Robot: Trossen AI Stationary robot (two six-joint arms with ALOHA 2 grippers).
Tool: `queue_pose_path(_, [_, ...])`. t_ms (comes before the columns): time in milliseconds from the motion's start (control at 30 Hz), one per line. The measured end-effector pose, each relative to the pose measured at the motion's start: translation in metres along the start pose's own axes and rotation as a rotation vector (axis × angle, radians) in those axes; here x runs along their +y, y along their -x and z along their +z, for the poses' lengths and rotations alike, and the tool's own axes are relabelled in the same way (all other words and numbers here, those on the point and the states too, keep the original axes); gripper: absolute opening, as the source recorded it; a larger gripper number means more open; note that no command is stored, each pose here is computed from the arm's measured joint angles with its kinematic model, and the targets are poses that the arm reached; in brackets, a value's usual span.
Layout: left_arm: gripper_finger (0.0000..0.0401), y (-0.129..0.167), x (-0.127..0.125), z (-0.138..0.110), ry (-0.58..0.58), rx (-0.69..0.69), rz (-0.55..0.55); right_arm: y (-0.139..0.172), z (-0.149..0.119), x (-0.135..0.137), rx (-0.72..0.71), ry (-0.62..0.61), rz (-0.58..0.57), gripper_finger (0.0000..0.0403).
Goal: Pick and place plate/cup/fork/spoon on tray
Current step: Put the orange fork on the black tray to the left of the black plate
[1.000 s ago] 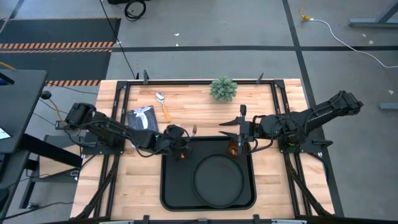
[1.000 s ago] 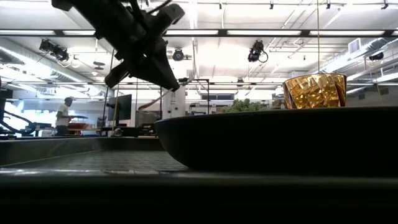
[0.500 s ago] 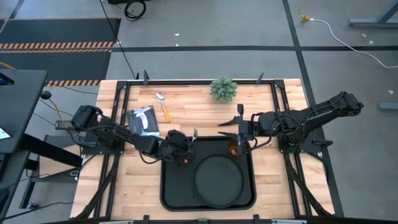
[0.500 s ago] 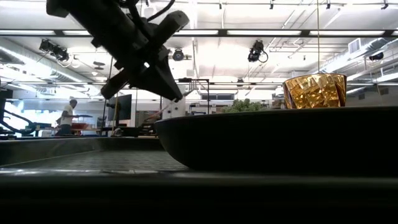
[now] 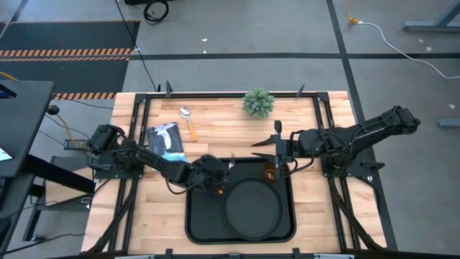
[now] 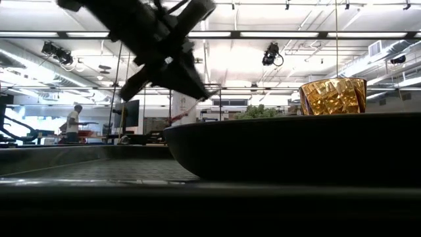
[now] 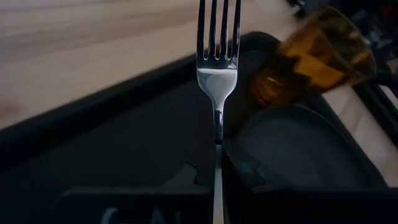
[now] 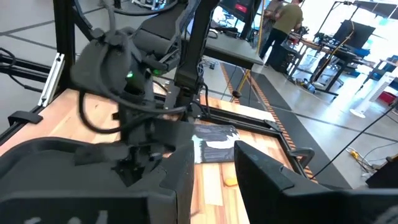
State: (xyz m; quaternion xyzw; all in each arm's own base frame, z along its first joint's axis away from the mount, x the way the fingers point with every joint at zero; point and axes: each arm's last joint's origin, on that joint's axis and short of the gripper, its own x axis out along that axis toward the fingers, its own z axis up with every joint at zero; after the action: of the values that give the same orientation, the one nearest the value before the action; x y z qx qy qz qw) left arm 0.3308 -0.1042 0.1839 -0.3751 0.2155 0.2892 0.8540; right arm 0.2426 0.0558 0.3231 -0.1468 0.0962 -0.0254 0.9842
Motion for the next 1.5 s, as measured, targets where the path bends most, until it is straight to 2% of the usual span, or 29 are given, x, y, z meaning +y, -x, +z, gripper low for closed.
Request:
queue_pose_path(67, [0.0016,-0.004,-0.009,0.0,-0.014,0.022,-0.007,0.0,-0.001,0.0,0.006,0.003,0.002,0.0121])
queue_pose_path(233, [0.0016,-0.005,-0.025,0.001,-0.039,0.077,0.063,0.002,-0.002,0.0,0.029,0.012,0.009,0.0121])
queue_pose_path(333, [0.0016,-0.003,-0.036,0.005,-0.027,0.067,0.076,0.006,-0.002,-0.001,0.04,0.016,0.012,0.0121])
queue_pose_path(600, [0.0016,-0.003,-0.035,-0.001,0.013,0.187,0.192,0.009,-0.002,-0.002,0.041,0.016,0.014,0.0121])
queue_pose_path(867, [0.0016,0.018,-0.033,-0.019,0.07,0.35,0.301,0.012,-0.002,-0.003,0.051,0.041,0.017,0.0121])
queue_pose_path(1167, [0.0016,0.033,-0.037,-0.045,0.23,0.355,0.328,0.018,0.003,-0.007,0.009,0.053,0.006,0.0121])
queue_pose_path(1500, [0.0016,0.005,-0.03,-0.076,0.353,0.291,0.378,0.018,0.003,-0.007,0.008,0.073,0.007,0.0121])
